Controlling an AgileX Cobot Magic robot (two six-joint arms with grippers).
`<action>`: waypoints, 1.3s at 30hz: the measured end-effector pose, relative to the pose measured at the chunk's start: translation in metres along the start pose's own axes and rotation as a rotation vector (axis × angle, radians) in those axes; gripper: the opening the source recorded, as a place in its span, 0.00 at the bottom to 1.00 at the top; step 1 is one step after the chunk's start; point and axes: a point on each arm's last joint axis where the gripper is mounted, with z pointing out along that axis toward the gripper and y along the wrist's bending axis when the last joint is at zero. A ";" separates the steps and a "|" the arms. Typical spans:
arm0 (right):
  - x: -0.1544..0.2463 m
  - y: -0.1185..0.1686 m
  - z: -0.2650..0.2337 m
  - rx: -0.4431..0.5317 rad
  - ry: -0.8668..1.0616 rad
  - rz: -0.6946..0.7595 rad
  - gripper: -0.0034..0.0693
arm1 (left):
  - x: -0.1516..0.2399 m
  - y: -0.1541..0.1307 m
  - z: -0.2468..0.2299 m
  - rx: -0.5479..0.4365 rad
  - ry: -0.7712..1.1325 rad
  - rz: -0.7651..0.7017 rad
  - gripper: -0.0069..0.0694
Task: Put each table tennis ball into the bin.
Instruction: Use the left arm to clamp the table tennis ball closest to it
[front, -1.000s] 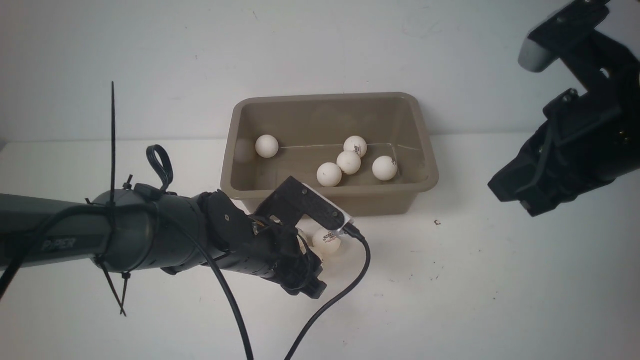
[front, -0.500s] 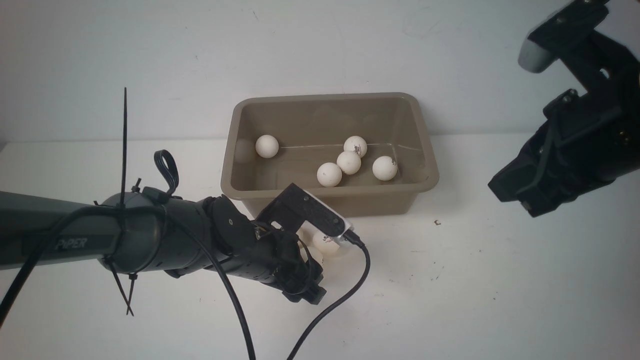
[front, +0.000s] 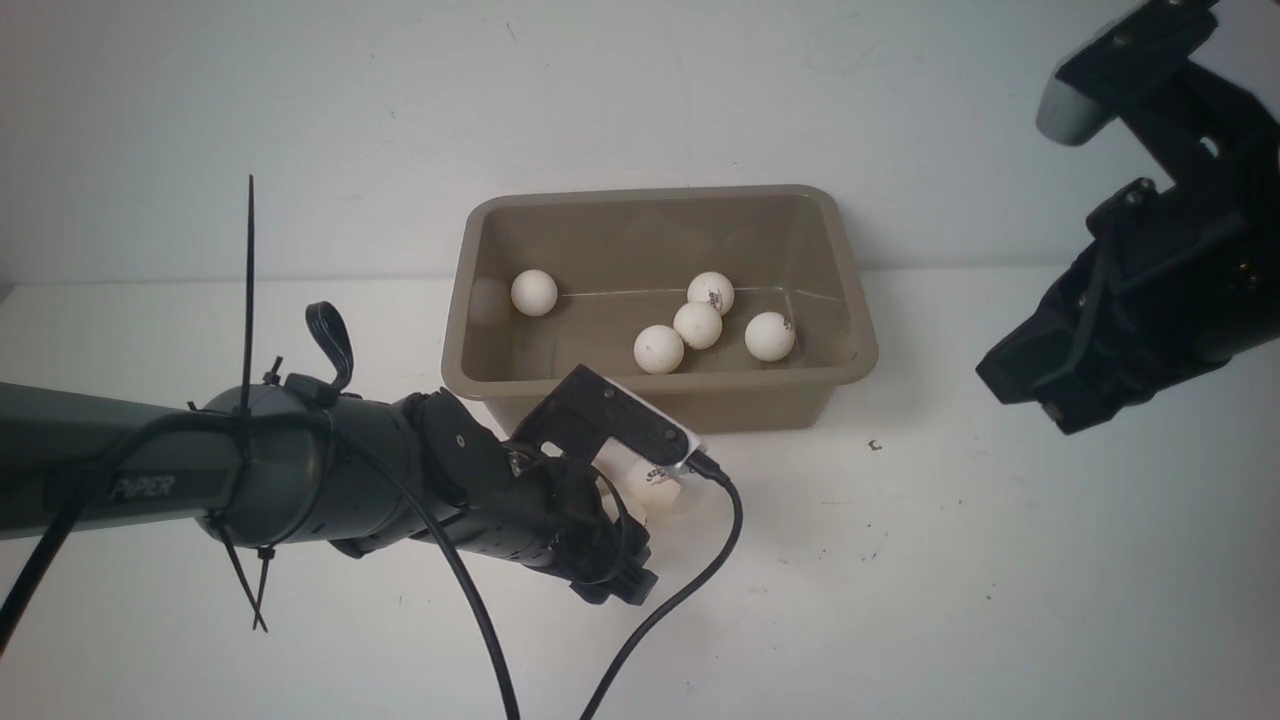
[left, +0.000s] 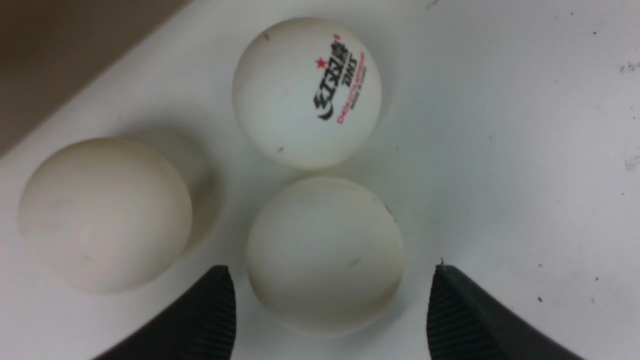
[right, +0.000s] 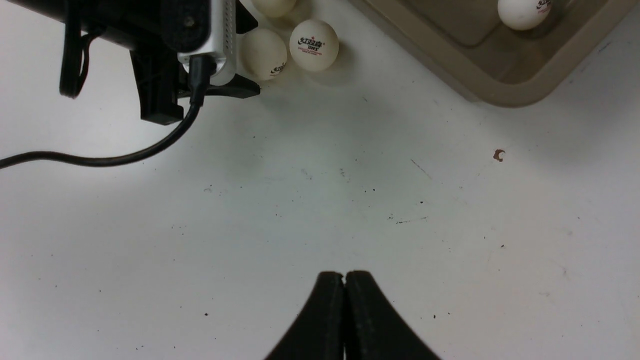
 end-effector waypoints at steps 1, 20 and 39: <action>0.000 0.000 0.000 0.000 0.000 0.000 0.03 | 0.000 0.000 0.000 0.001 -0.001 0.000 0.69; 0.001 0.001 0.000 -0.006 0.010 -0.002 0.03 | -0.018 0.001 0.006 0.016 -0.028 0.012 0.69; 0.001 0.001 0.000 -0.008 0.013 -0.003 0.03 | -0.011 -0.003 0.013 0.069 0.023 -0.027 0.55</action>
